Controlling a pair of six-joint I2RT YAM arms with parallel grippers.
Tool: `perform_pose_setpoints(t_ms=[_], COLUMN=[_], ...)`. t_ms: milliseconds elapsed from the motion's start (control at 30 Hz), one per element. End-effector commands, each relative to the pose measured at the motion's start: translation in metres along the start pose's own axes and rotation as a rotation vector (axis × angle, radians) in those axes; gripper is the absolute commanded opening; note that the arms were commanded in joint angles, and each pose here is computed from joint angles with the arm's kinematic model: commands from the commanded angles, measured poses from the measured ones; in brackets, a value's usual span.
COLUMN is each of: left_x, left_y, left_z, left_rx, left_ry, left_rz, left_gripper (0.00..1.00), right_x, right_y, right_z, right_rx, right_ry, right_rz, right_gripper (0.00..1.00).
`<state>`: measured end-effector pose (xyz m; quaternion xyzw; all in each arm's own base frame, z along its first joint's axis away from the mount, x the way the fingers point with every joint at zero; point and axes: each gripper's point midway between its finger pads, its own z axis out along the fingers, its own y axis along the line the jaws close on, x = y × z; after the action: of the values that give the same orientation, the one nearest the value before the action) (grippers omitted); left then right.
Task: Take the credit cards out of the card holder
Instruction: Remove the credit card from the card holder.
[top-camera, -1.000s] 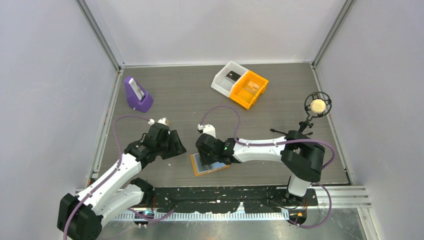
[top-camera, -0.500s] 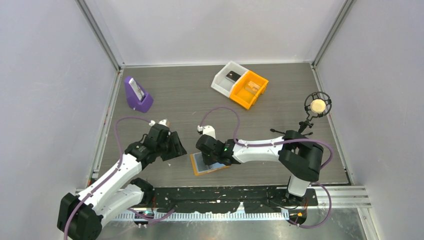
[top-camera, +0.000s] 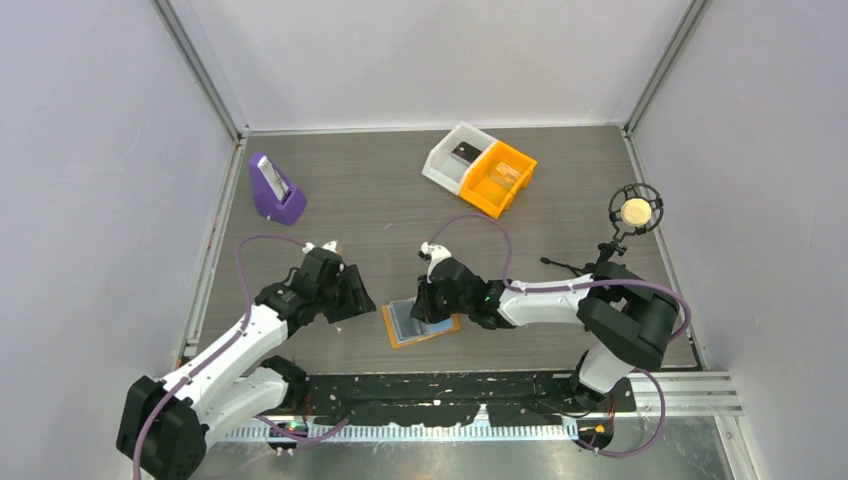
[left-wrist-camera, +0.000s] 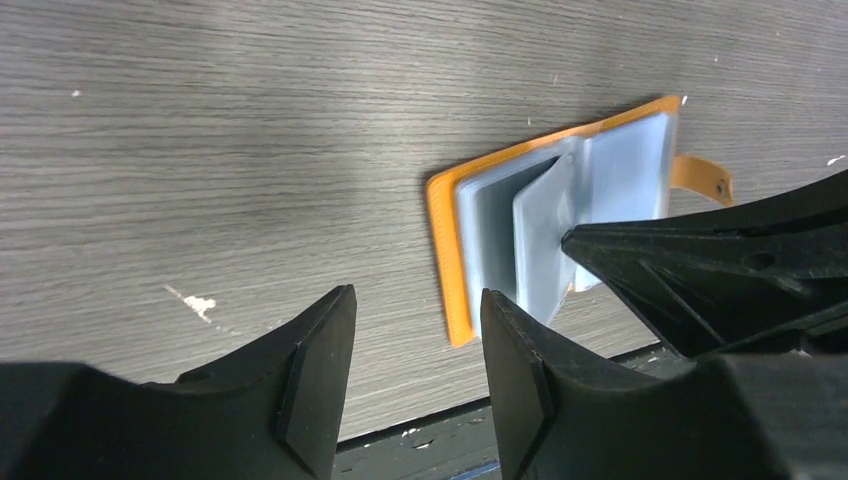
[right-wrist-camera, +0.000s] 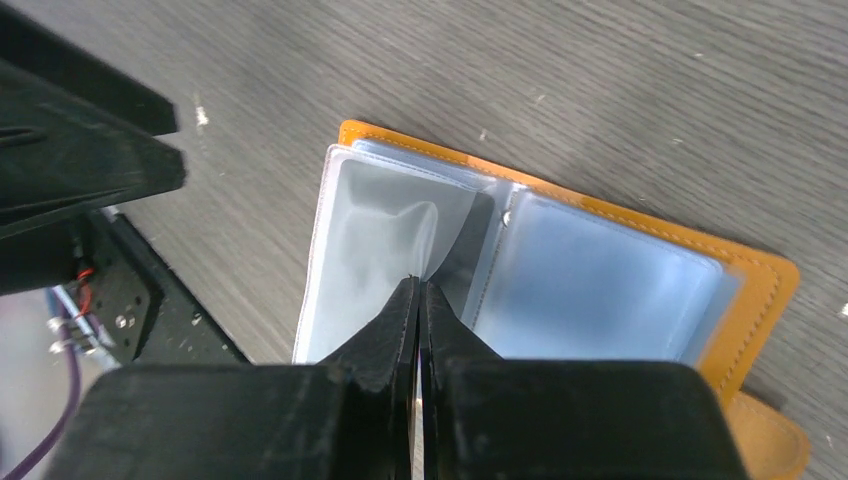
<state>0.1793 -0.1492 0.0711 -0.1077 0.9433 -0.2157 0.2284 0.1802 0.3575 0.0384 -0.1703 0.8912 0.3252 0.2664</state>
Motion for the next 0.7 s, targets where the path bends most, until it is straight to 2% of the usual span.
perform_pose_setpoints(t_ms=[0,167,667], left_x=[-0.006,-0.006,0.005], left_y=[-0.019,-0.027,-0.049], left_z=[0.007,0.014,0.023], left_rx=[0.096,0.122,0.181], left_ry=[-0.01,0.012,0.102], left_rz=[-0.008,-0.013,0.004], left_gripper=[0.51,0.49,0.47], right_x=[-0.031,-0.03,-0.027], right_y=[0.044,0.048,0.042], right_z=[-0.016,-0.021,-0.02], right_rx=[-0.237,-0.299,-0.288], right_ry=[-0.109,-0.113,-0.09], right_rz=[-0.02,-0.013,0.011], right_gripper=[0.05,0.05,0.05])
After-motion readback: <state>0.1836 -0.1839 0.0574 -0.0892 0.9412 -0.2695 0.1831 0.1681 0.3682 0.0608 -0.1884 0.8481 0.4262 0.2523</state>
